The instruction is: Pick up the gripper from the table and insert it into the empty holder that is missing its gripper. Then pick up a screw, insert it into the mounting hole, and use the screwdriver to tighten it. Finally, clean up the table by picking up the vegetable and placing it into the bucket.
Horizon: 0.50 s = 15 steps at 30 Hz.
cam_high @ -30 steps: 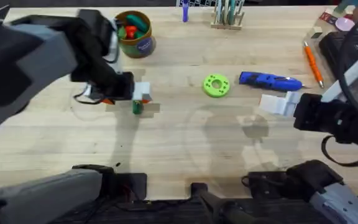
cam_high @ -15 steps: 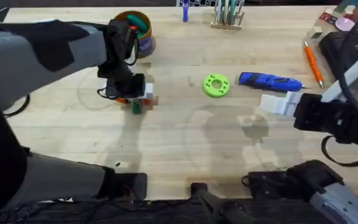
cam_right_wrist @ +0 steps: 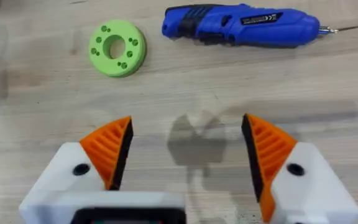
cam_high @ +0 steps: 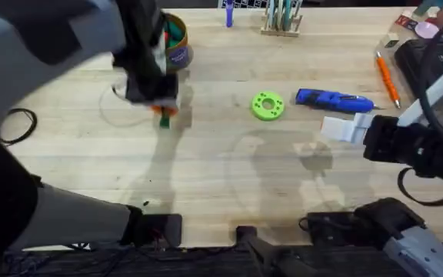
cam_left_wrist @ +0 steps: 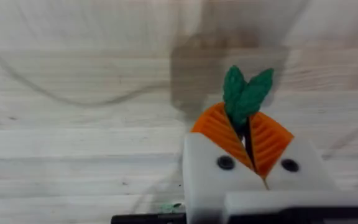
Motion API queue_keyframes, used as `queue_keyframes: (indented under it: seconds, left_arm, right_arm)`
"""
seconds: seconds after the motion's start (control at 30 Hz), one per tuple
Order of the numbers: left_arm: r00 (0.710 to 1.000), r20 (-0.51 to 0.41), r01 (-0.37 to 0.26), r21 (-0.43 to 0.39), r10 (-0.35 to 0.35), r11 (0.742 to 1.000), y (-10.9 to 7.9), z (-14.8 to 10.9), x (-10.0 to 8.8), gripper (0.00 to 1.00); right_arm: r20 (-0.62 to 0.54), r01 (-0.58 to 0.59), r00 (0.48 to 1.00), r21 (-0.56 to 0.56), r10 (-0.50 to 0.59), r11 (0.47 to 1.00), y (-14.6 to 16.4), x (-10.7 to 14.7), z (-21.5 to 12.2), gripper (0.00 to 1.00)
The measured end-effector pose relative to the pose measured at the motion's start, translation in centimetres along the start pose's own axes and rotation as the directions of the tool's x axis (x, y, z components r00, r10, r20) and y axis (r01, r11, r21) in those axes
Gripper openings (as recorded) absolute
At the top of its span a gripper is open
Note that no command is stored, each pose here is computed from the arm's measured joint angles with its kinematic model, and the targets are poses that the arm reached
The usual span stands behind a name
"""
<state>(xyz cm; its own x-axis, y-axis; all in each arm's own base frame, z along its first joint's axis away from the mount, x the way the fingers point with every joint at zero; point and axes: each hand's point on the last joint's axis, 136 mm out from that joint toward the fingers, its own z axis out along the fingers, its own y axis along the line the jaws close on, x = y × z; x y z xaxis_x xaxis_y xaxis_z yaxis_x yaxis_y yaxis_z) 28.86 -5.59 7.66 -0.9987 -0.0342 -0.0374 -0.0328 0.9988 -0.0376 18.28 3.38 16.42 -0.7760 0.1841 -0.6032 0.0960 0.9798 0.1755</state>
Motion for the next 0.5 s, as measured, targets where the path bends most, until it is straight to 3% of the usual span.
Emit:
queue_keyframes:
  seconds: [0.1, 0.2, 0.33, 0.5]
  left_arm:
    - [0.993, 0.115, -0.027, 0.021, 0.024, 0.999, -0.8, -4.0, -3.3, 0.010]
    - [0.967, 0.250, -0.055, 0.030, 0.046, 0.998, -1.4, -8.1, -6.3, 0.009]
    - [0.906, 0.418, -0.085, 0.014, 0.071, 0.996, -1.7, -12.3, -9.7, 0.009]
    - [0.829, 0.547, -0.129, -0.014, 0.115, 0.992, -2.1, -14.0, -13.1, 0.009]
  right_arm:
    - [0.000, -0.002, 1.000, 0.000, 0.002, 1.000, 0.0, 0.0, 0.0, 0.992]
    - [0.000, -0.003, 1.000, 0.000, 0.003, 1.000, 0.0, 0.0, 0.0, 0.992]
    - [0.000, -0.002, 1.000, 0.000, 0.002, 1.000, 0.0, 0.0, 0.0, 0.991]
    - [0.000, -0.003, 1.000, 0.000, 0.003, 1.000, 0.0, 0.0, 0.0, 0.992]
